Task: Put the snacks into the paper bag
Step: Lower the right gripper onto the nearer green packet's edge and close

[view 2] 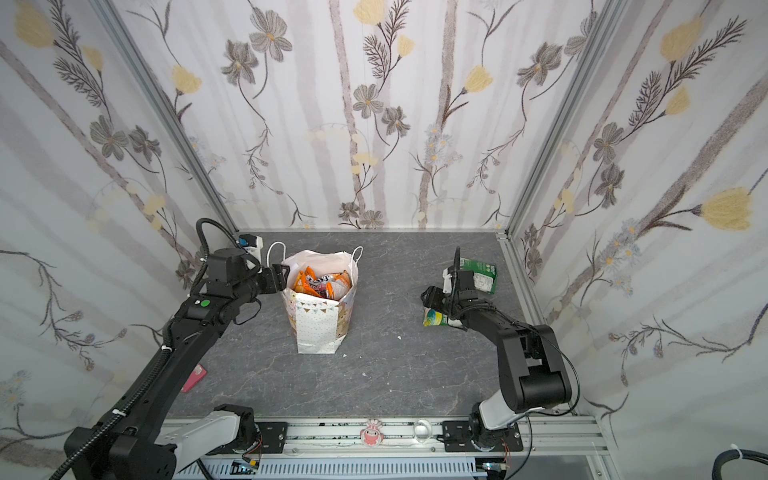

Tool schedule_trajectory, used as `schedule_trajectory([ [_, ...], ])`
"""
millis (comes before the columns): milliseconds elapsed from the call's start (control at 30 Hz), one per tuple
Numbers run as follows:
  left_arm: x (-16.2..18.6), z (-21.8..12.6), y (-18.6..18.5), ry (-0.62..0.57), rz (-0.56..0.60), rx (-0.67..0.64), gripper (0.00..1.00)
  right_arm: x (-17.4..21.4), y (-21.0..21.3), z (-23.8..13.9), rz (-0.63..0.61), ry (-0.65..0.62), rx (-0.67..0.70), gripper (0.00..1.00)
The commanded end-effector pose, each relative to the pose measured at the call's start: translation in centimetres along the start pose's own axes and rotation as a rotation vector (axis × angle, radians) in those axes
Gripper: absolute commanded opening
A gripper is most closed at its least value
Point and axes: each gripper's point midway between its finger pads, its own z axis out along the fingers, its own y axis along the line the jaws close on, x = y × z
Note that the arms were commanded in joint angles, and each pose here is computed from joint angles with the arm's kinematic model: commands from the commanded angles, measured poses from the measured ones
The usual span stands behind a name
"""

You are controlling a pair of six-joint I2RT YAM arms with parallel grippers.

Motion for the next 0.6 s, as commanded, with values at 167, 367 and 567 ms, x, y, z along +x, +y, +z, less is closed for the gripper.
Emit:
schedule_trajectory([
  [167, -0.8, -0.3, -0.5, -0.034, 0.002, 0.03, 0.72, -3.2, -1.2, -5.9, 0.035, -0.235, 0.101, 0.75],
  [367, -0.8, -0.3, -0.7, -0.034, -0.001, 0.039, 0.72, -1.5, -7.9, -7.1, 0.137, -0.247, 0.247, 0.78],
  [567, -0.7, -0.3, -0.7, -0.034, -0.003, 0.043, 0.72, 0.6, -11.0, -5.1, 0.193, -0.147, 0.283, 0.79],
])
